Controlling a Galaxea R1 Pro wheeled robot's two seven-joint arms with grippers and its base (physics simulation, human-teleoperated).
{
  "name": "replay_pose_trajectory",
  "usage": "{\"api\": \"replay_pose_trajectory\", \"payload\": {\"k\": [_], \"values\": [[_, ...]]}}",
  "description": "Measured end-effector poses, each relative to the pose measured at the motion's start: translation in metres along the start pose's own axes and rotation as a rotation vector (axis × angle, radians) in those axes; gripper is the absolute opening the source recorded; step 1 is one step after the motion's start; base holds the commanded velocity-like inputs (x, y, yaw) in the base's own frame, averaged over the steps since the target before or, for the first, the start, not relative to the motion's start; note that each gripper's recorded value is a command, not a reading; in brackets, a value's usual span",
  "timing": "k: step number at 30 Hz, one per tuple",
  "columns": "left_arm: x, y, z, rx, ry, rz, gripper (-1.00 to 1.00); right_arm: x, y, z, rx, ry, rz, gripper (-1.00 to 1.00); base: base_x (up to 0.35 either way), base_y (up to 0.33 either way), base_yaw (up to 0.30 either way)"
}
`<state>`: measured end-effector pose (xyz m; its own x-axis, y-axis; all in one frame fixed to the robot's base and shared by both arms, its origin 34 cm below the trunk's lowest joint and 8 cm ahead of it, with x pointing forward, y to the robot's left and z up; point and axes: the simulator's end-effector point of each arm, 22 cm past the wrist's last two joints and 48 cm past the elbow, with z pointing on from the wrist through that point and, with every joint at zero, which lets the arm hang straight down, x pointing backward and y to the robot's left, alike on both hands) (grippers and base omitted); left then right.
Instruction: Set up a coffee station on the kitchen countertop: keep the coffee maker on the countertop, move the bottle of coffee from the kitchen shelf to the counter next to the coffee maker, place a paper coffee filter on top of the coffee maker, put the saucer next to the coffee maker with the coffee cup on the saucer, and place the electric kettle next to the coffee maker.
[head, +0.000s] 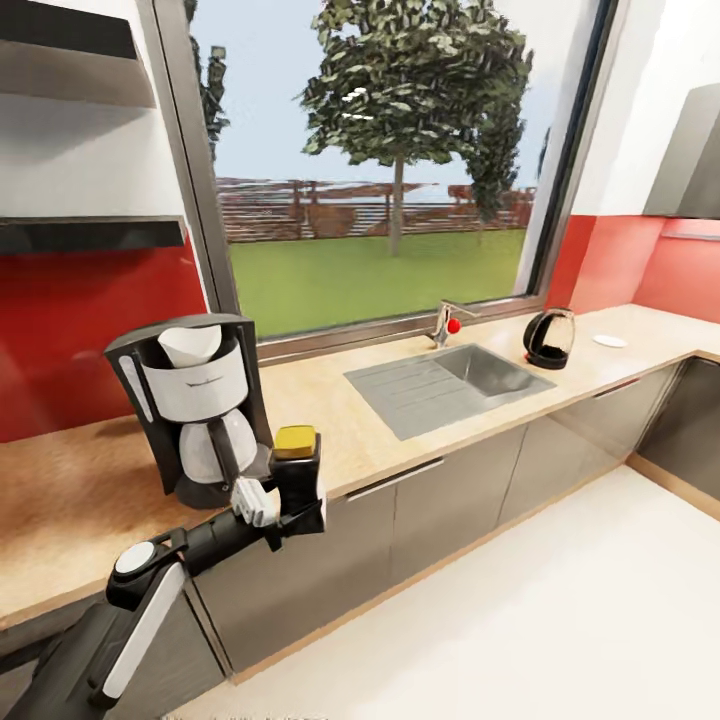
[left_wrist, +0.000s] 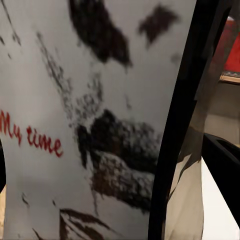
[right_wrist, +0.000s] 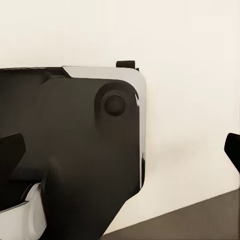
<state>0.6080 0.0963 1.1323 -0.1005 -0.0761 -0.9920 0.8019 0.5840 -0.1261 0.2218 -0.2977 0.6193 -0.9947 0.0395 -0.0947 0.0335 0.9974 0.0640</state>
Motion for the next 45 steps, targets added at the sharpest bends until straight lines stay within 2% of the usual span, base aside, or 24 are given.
{"api": "replay_pose_trajectory", "payload": {"k": [16, 24, 45], "values": [[0.007, -0.0026, -0.0023, -0.001, 0.009, -0.011, -1.0, 0.0, 0.0, 0.0, 0.0, 0.0, 0.0, 1.0, -0.03, 0.0, 0.277], [0.0081, -0.0018, -0.0032, -0.004, 0.011, -0.011, -1.0, 0.0, 0.0, 0.0, 0.0, 0.0, 0.0, 1.0, -0.148, 0.031, 0.277], [0.007, 0.0045, -0.0074, -0.019, 0.011, -0.007, -1.0, 0.0004, 0.0, 0.0, 0.0, 0.001, 0.0, 1.0, -0.002, 0.001, 0.277]]}}
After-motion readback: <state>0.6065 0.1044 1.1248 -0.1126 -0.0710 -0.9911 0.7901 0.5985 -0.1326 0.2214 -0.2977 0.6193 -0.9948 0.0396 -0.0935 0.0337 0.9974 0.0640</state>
